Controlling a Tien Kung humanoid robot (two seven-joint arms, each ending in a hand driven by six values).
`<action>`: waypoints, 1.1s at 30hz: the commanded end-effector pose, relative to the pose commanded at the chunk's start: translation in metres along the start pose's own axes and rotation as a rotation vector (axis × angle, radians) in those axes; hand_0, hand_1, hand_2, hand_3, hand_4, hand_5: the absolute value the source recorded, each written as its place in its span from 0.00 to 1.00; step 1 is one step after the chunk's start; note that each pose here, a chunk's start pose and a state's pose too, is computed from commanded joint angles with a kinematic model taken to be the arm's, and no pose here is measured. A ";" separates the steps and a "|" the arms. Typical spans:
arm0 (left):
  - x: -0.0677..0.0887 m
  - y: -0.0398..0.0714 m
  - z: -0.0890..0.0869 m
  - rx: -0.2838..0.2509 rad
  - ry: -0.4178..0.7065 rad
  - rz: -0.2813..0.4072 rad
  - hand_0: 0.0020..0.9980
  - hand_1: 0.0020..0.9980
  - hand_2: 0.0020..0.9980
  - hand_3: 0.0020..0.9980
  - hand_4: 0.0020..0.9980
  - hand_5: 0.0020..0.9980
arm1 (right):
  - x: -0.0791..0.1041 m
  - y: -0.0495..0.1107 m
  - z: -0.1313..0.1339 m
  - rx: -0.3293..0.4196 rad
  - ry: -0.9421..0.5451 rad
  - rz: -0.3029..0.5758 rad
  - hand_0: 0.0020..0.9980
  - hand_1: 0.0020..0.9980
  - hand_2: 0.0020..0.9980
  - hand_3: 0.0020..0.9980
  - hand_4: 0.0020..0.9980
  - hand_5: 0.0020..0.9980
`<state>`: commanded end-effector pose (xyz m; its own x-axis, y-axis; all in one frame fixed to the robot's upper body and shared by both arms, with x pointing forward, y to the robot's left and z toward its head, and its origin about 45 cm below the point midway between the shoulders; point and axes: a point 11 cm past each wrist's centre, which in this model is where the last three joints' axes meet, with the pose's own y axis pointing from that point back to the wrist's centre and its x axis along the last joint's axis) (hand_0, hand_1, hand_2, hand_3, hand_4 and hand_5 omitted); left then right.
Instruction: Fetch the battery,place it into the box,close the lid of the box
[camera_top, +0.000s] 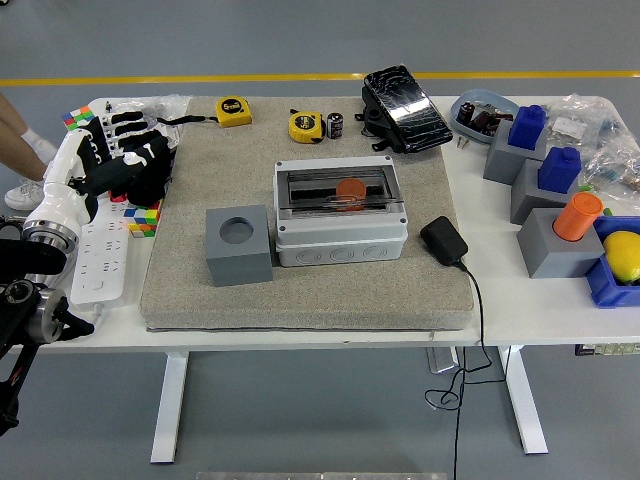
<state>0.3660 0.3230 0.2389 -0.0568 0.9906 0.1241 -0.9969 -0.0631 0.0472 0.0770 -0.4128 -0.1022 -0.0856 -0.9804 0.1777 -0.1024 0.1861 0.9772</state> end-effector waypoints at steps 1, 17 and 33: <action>0.002 0.000 0.000 -0.001 0.000 0.006 0.57 0.69 0.71 0.68 0.93 0.23 | 0.000 0.000 0.000 0.000 -0.001 -0.001 0.68 0.72 0.72 0.69 1.00 0.69; 0.014 0.001 0.001 0.003 -0.032 0.019 0.56 0.69 0.69 0.67 0.93 0.22 | -0.006 0.000 -0.005 0.010 -0.005 -0.010 0.68 0.72 0.72 0.69 1.00 0.69; 0.013 0.001 -0.001 0.014 -0.040 0.012 0.56 0.69 0.67 0.66 0.92 0.22 | -0.010 0.000 -0.008 0.015 -0.008 -0.017 0.68 0.72 0.72 0.69 1.00 0.69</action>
<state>0.3641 0.3358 0.2393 -0.0662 0.9842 0.1643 -0.9953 -0.0768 0.0591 0.0858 -0.4033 -0.1036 -0.0916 -0.9829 0.1599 -0.1187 0.1702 0.9782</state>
